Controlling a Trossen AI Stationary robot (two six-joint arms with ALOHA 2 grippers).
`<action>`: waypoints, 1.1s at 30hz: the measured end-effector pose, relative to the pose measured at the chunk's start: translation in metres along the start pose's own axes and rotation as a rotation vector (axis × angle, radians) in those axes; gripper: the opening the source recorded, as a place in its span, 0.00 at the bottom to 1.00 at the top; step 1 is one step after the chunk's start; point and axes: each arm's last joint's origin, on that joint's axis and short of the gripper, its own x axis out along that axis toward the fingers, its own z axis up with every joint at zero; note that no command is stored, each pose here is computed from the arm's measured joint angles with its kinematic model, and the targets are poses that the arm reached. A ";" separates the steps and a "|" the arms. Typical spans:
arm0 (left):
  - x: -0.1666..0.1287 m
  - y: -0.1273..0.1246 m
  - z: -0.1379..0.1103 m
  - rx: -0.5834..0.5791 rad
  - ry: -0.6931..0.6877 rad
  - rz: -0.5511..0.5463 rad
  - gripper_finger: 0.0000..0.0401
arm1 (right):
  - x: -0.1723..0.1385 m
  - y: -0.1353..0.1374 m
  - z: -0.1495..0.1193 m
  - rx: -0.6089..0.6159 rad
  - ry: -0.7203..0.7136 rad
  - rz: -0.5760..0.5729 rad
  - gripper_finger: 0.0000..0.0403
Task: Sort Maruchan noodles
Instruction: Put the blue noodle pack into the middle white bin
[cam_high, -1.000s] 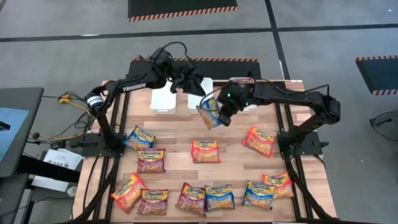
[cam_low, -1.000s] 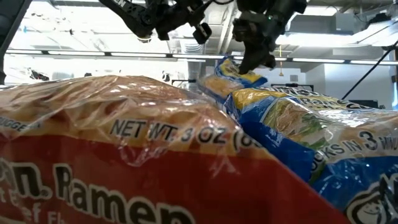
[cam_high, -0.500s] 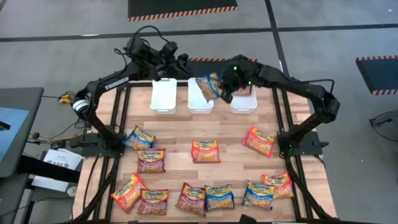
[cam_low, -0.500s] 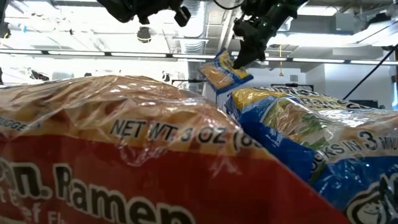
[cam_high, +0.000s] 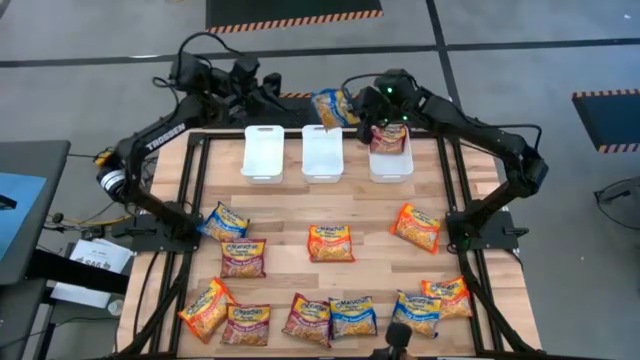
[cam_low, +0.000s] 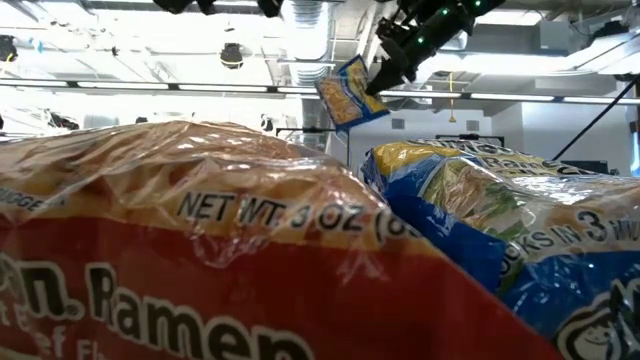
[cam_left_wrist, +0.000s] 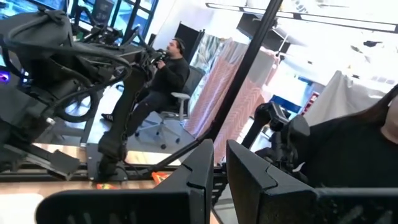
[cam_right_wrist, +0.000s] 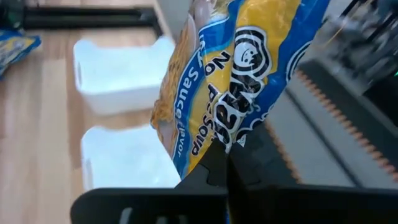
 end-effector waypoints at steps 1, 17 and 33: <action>-0.001 -0.004 0.002 0.001 -0.005 0.002 0.07 | -0.001 -0.002 0.003 -0.001 -0.014 -0.007 0.01; -0.022 -0.054 0.011 -0.067 -0.105 0.194 0.07 | 0.046 -0.032 0.050 -0.120 0.099 0.022 0.01; -0.039 -0.070 -0.044 -0.043 0.125 0.788 0.07 | 0.112 -0.014 0.015 -0.557 0.484 0.129 0.01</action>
